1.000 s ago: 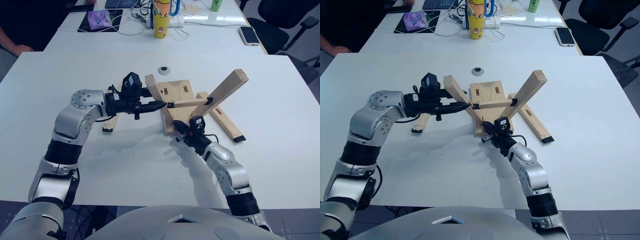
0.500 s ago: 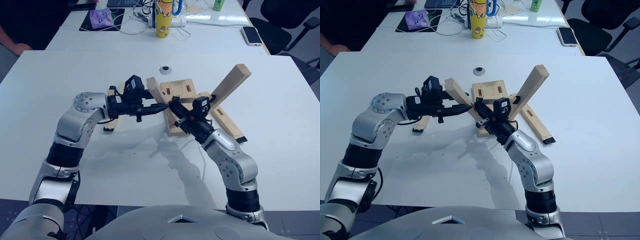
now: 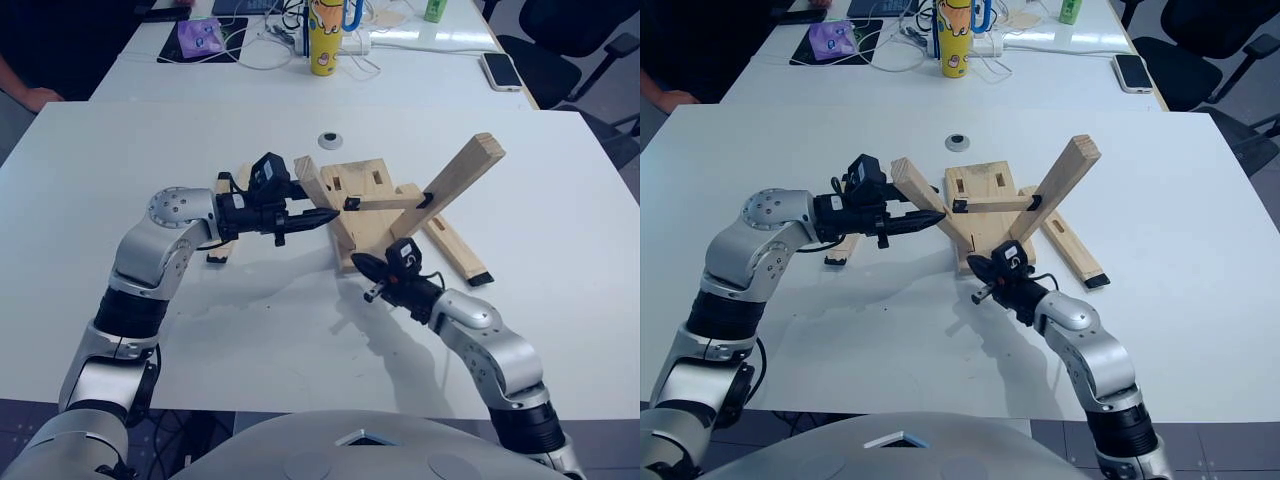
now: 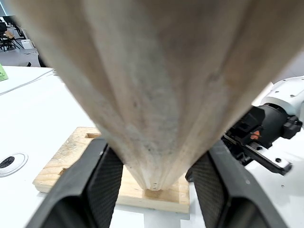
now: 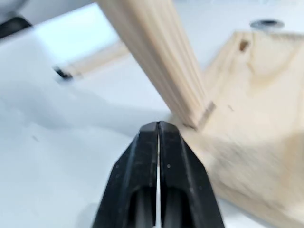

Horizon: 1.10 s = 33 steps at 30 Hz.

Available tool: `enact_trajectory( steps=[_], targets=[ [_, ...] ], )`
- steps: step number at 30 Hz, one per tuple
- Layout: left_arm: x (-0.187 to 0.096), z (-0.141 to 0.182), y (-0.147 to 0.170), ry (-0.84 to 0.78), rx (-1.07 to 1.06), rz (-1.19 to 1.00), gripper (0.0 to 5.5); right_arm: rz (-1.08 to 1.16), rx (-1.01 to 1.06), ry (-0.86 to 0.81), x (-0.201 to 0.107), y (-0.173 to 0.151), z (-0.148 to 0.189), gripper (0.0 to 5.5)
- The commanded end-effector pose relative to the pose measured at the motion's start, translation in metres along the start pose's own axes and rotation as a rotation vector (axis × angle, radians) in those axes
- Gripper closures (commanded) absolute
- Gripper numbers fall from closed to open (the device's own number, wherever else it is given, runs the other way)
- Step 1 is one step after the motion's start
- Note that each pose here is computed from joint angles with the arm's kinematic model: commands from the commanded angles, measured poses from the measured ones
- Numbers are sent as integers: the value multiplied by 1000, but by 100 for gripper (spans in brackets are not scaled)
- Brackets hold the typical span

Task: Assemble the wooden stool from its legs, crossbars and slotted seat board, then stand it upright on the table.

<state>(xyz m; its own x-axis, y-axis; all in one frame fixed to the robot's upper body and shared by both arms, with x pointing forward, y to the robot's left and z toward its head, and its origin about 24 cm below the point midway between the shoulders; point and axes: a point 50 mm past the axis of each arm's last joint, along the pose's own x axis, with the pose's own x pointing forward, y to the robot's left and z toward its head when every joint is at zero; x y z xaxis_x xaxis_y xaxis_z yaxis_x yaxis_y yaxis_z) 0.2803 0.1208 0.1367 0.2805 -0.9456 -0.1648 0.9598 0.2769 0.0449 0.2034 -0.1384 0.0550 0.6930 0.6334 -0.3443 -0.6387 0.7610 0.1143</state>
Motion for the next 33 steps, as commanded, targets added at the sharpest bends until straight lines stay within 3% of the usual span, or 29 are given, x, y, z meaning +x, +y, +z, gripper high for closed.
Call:
enact_trajectory(
  steps=[1,7,13,22,28,33],
  targets=[
    [1,-39,-7,147,-132,-5,347,91,19,-107,-10,7,13,550],
    [-2,-40,-6,159,-133,0,347,296,101,-410,-28,29,72,550],
    [-3,-40,-4,169,-131,-6,347,105,54,-552,-23,10,110,550],
    [13,-36,-6,172,-99,-55,347,-139,-35,-358,3,-3,70,550],
    [31,-29,-5,140,-80,-50,347,-136,4,-233,6,-3,37,550],
    [45,-24,-13,94,-87,-67,347,-130,17,-240,11,-3,35,550]
  ],
)
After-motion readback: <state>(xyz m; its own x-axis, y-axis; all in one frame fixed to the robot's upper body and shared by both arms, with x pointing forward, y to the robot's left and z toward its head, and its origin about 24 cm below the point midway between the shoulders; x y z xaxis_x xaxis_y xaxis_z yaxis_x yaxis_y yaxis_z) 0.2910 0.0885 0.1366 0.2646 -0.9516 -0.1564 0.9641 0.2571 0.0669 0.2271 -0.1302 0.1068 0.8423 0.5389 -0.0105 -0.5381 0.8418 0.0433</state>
